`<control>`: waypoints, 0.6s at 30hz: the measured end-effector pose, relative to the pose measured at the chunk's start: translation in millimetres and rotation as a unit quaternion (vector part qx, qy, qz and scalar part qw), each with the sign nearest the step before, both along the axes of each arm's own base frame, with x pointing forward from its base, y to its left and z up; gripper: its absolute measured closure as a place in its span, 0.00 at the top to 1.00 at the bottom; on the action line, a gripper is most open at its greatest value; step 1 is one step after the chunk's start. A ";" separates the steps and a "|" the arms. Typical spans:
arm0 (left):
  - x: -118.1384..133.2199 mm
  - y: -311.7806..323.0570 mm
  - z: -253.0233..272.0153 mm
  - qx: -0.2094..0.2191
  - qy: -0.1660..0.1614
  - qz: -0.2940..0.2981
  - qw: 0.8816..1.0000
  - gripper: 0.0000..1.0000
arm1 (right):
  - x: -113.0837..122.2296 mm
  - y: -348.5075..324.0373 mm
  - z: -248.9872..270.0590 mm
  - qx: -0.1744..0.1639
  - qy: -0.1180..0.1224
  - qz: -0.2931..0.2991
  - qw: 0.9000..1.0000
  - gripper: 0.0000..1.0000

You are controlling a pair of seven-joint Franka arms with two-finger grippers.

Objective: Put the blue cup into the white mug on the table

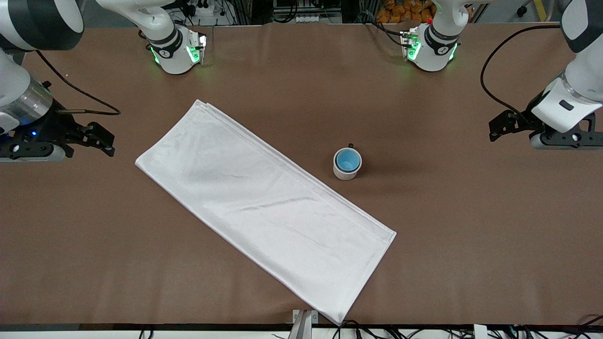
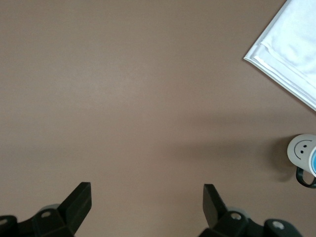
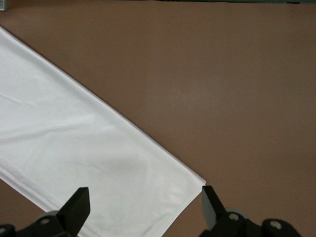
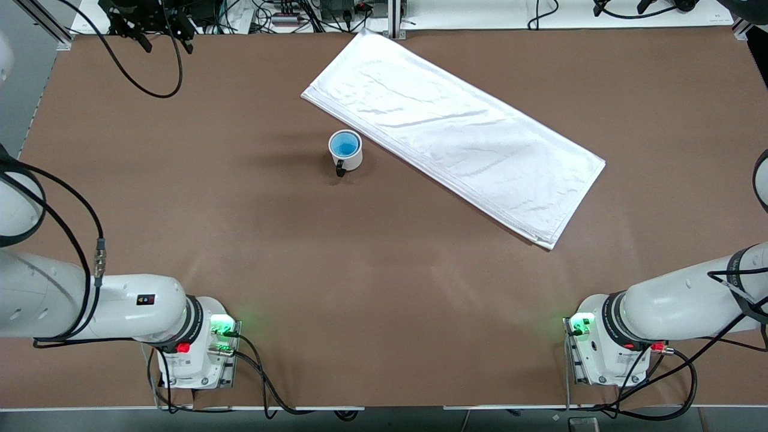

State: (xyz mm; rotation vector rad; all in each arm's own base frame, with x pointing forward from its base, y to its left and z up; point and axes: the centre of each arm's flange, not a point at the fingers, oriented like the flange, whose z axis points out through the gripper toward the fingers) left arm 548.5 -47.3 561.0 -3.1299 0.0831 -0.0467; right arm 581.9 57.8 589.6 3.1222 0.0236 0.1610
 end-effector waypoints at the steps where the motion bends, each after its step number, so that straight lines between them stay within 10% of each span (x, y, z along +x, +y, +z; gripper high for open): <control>1: -0.5 -3.1 4.7 -0.001 0.001 -0.002 1.000 1.00 | 0.0 0.0 0.0 0.000 0.000 0.000 1.000 1.00; 18: -4.8 -17.3 24.9 -0.001 0.009 -0.014 1.000 1.00 | 0.0 -0.3 -0.9 0.000 0.001 0.000 1.000 1.00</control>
